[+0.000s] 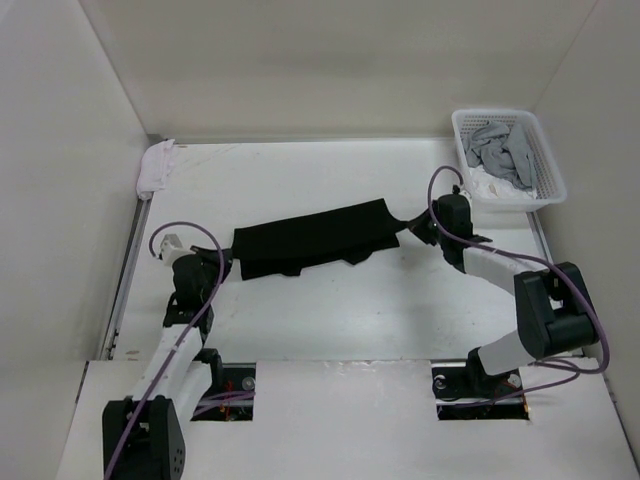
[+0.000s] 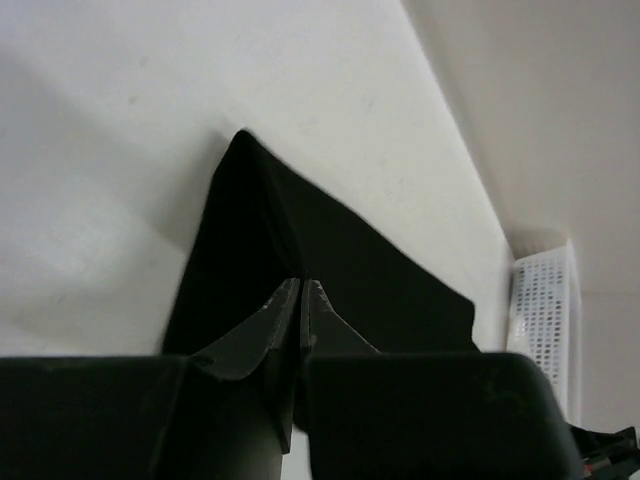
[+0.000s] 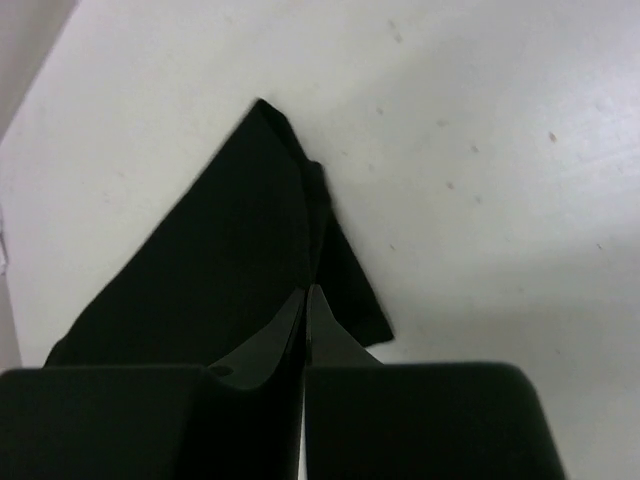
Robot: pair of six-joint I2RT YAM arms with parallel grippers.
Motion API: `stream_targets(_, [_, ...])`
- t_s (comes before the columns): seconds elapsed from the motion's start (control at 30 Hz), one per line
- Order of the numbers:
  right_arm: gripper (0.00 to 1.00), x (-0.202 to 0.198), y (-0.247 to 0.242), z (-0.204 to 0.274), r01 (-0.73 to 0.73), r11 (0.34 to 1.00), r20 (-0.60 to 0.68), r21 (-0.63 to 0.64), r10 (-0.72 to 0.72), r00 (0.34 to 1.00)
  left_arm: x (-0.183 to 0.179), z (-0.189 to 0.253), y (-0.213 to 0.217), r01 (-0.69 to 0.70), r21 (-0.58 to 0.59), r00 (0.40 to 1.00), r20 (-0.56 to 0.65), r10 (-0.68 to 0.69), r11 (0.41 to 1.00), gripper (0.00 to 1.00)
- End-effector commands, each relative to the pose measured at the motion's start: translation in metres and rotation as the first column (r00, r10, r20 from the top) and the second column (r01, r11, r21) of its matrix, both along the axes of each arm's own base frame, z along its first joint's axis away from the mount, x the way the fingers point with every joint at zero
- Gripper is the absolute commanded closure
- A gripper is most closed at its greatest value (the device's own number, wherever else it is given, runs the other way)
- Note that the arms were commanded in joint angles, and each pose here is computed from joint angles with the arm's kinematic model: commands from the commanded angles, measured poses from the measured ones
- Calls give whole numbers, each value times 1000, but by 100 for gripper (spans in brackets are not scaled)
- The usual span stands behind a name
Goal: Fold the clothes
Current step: Fold the tank top
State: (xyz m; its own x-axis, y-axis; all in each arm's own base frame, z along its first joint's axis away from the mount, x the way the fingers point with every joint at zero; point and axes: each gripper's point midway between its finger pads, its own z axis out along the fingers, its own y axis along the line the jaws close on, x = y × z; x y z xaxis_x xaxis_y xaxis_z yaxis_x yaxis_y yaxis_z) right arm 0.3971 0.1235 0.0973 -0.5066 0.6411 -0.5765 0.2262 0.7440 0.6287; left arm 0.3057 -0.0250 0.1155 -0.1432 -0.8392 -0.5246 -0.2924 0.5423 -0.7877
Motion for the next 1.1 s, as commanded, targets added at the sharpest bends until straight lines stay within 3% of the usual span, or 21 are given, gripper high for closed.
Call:
stream_targets(0.0, [100,-8,1,-20,24,1000,-44,21,-23,999,-25,-38,-1,12,6,995,-102,-11,1000,99])
stream_targets(0.1, [94,-14,2,-46,33,999,-97,24,-30,995,-35,-57,6,-16,17,988,-151,18,1000,92])
stream_targets(0.2, [77,-11,2,-40,46,999,-64,5,-46,997,-33,-55,8,-18,13,989,-147,20,1000,81])
stream_targets(0.37, [57,1,-4,-12,51,997,14,-58,-50,999,-24,-21,7,-28,15,997,-66,29,1000,80])
stream_targets(0.47, [49,10,2,-19,16,997,-14,-74,-17,1000,-8,1,-19,33,14,999,-31,-33,999,81])
stream_targets(0.57, [49,14,12,-29,-8,998,-38,-67,5,999,10,7,-69,142,26,989,-33,-141,990,80])
stream_targets(0.73, [57,11,29,-35,-55,996,-60,-67,51,997,26,-19,-140,270,16,958,-101,-267,963,80])
stream_targets(0.93, [48,-4,39,-52,-72,995,-124,-67,64,990,16,-75,-122,212,-10,954,-215,-209,977,82])
stream_targets(1.03, [55,-14,46,-65,-93,994,-163,-61,82,983,10,-91,-103,183,1,951,-255,-176,983,82])
stream_targets(1.07, [62,-19,48,-69,-99,993,-176,-60,87,981,8,-95,-96,170,5,950,-267,-162,985,82])
